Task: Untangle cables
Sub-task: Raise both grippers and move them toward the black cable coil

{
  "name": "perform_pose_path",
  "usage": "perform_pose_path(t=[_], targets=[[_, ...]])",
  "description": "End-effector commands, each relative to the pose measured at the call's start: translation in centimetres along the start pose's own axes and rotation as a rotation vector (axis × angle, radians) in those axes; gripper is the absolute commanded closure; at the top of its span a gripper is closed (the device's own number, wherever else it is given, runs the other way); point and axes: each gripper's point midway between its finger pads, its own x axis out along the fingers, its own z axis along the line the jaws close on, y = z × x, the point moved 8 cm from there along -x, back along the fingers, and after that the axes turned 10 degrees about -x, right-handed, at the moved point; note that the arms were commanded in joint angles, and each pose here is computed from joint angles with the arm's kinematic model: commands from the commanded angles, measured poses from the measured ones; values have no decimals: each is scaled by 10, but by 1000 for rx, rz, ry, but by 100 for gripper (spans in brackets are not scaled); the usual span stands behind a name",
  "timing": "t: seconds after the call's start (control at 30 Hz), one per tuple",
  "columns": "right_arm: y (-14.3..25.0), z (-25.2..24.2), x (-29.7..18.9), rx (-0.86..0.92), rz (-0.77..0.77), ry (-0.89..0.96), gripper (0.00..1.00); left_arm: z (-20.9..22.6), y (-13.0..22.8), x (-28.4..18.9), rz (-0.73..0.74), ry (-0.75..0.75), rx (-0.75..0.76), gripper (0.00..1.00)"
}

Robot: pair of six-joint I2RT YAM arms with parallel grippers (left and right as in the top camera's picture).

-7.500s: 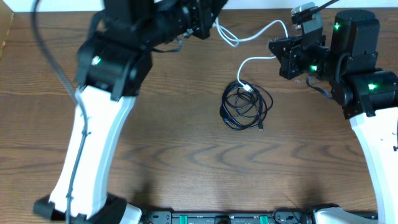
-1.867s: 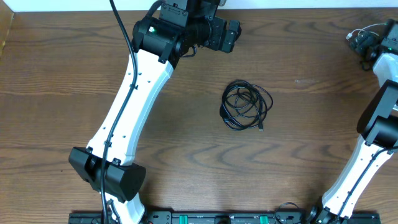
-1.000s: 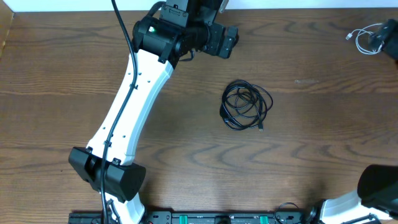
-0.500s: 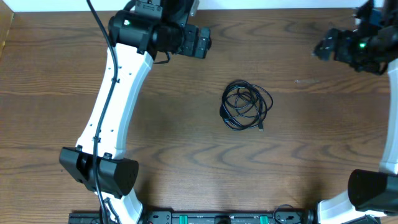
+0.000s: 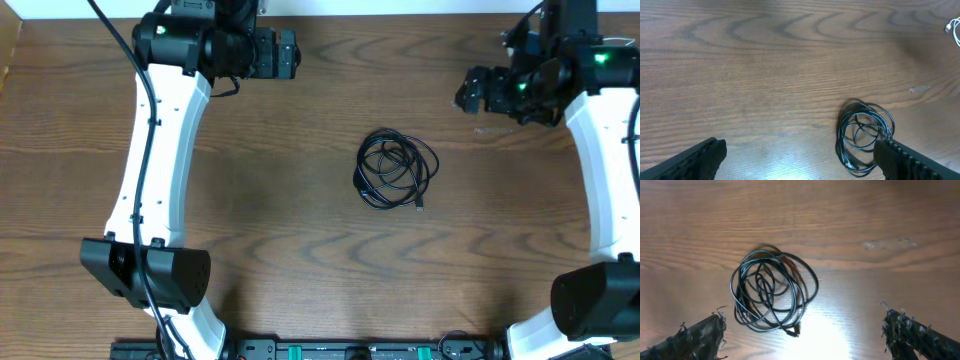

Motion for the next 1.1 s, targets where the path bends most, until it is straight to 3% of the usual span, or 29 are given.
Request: perform_pose_path(t=[0.0, 0.27, 0.67, 1.07], targets=[[3, 6, 10, -9, 13, -19, 1, 5, 2, 6, 23, 0, -34, 1], [5, 12, 14, -22, 24, -36, 1, 11, 4, 23, 66, -13, -77, 2], [7, 19, 17, -39, 40, -45, 1, 28, 27, 64, 243, -68, -125, 2], [13, 49, 23, -100, 79, -98, 1, 32, 36, 71, 290, -82, -133, 3]])
